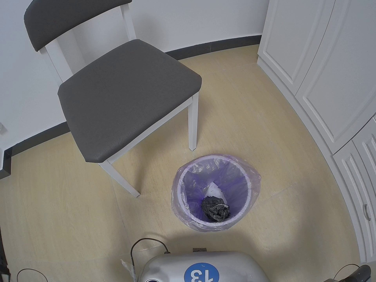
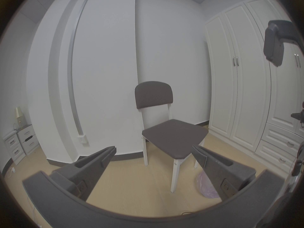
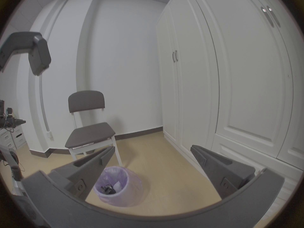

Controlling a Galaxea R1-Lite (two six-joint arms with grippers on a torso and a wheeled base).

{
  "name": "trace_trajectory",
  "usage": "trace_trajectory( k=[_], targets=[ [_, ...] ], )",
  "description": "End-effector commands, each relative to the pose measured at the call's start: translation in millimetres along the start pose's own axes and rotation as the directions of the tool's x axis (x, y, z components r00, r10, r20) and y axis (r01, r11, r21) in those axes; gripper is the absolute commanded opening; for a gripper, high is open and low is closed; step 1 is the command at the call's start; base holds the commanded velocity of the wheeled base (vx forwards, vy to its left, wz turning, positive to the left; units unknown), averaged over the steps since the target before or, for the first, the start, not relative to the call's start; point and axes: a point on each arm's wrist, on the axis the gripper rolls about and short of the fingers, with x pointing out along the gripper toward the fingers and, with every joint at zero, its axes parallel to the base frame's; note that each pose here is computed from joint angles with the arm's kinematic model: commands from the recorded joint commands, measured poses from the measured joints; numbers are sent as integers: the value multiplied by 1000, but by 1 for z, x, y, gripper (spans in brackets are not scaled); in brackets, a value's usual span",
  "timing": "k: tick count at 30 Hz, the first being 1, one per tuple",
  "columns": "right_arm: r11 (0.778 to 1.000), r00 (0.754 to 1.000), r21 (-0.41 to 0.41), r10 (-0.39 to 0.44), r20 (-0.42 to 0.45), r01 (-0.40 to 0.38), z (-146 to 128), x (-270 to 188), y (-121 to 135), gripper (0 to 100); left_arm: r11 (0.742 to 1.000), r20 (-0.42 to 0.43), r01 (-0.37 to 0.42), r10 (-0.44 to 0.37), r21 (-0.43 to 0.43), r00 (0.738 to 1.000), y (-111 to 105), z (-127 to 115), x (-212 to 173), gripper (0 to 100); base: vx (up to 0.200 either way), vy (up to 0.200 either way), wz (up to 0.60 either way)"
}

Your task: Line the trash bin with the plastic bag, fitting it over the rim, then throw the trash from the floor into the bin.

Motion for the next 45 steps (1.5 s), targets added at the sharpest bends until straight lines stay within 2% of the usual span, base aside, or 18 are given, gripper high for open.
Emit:
trace_trajectory(
  k=[1, 3, 9, 13, 24, 31, 35, 38, 40, 42, 45],
  targets=[
    [1000, 999, 0, 1, -45, -1, -17, 1, -1, 100, 1000, -47, 0, 0, 3, 999, -1, -18, 3, 100, 0, 0, 0],
    [1000, 998, -1, 7, -55, -7, -20, 2, -1, 100, 1000, -51, 2, -1, 3, 999, -1, -20, 4, 100, 0, 0, 0],
    [1000, 988, -13, 12, -156, -14, -47, 3, -3, 100, 1000, -63, 8, -8, 4, 998, -2, -31, 8, 100, 0, 0, 0],
    [999, 985, 2, 43, -169, -43, -48, 3, -2, 100, 1000, -88, 9, -9, 0, 996, -3, -38, 10, 100, 0, 0, 0],
    [995, 972, -20, 91, -215, -98, -53, 2, -1, 100, 1000, -151, 12, -16, -29, 988, -4, -60, 14, 100, 0, 0, 0],
    [988, 971, -96, 100, -218, -123, -53, 2, -1, 100, 1000, -164, 22, -22, -6, 986, -5, -74, 16, 100, 0, 0, 0],
    [975, 970, -167, 111, -217, -149, -53, 2, -1, 100, 998, -163, 69, -67, 7, 984, -6, -74, 16, 100, 0, 0, 0],
    [962, 964, -187, 155, -218, -197, -53, 2, 0, 100, 994, -163, 111, -108, 12, 981, -7, -74, 16, 100, 0, 0, 0],
    [957, 958, -180, 187, -217, -227, -53, 2, 1, 100, 989, -163, 142, -134, 40, 978, -8, -75, 16, 100, 0, 0, 0],
    [960, 956, -165, 186, -226, -226, -54, 2, 1, 100, 988, -165, 150, -142, 37, 976, -8, -75, 16, 100, 0, 0, 0],
    [985, 957, -73, 134, -258, -158, -54, 1, 0, 100, 991, -223, 129, -133, -30, 966, -8, -80, 15, 100, 0, 0, 0]
  ],
)
